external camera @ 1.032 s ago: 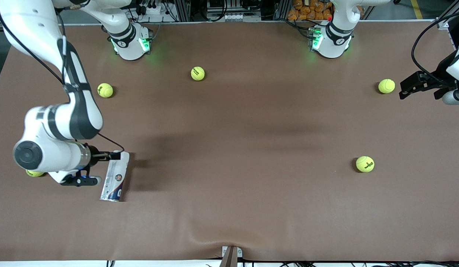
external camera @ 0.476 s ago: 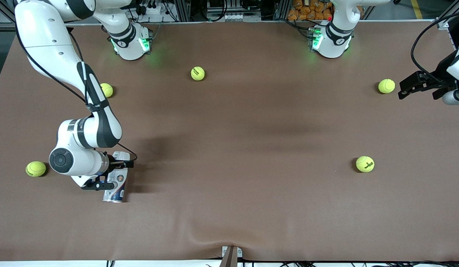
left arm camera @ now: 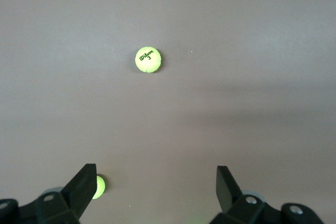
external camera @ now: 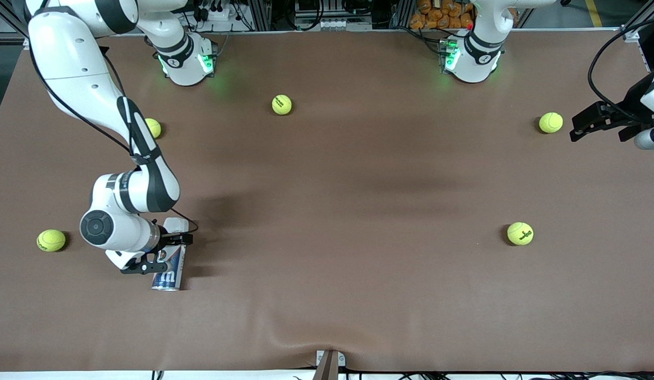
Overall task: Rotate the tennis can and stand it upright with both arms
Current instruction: 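Close the right gripper around the tennis can's body, then carry the can with the right gripper to the table middle, lower it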
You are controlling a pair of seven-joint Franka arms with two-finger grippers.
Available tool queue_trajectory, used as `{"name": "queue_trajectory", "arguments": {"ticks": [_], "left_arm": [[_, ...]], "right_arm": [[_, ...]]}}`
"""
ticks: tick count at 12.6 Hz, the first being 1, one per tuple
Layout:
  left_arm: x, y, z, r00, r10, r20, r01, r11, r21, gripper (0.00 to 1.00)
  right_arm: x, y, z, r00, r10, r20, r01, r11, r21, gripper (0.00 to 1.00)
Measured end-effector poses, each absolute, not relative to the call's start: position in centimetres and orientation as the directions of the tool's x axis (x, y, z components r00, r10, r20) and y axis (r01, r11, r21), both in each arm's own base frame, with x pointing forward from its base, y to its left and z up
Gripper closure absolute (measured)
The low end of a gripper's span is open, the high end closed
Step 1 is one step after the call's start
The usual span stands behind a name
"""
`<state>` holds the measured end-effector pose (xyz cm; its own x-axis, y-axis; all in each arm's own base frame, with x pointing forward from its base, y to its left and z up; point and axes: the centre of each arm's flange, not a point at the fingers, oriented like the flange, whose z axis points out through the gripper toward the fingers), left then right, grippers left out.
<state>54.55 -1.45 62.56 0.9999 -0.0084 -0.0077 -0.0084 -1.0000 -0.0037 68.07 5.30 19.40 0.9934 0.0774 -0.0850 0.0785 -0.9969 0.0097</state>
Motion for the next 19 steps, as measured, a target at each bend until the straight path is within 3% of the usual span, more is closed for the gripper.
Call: {"name": "queue_trajectory", "arguments": {"ticks": [6,9,12,14,16,19], "left_arm": [[54.6,-1.4,62.6,1.000,-0.007,-0.008,-0.007,-1.000,-0.001,0.00],[54.6,-1.4,62.6,1.000,-0.007,-0.008,-0.007,-1.000,0.000,0.00],[54.6,-1.4,62.5,1.000,-0.006,-0.008,-0.006,-1.000,0.001,0.00],[54.6,-1.4,62.5,1.000,-0.006,-0.009,-0.006,-1.000,0.001,0.00],[54.6,-1.4,62.4,1.000,-0.007,-0.011,-0.007,-1.000,0.001,0.00],[54.6,-1.4,62.4,1.000,-0.006,-0.011,-0.006,-1.000,0.001,0.00]], "right_arm": [[68.1,5.0,18.4,0.991,0.105,-0.082,0.107,-0.994,0.019,0.00],[68.1,5.0,18.6,0.991,0.105,-0.079,0.107,-0.994,0.018,0.31],[68.4,6.5,19.6,0.978,0.201,-0.059,0.202,-0.979,0.009,0.46],[68.3,10.4,21.9,0.944,0.327,-0.040,0.327,-0.945,0.004,0.53],[66.9,17.9,24.3,0.890,0.456,-0.020,0.456,-0.890,0.017,0.53],[63.0,30.0,26.2,0.739,0.674,-0.014,0.670,-0.732,0.123,0.52]]}}
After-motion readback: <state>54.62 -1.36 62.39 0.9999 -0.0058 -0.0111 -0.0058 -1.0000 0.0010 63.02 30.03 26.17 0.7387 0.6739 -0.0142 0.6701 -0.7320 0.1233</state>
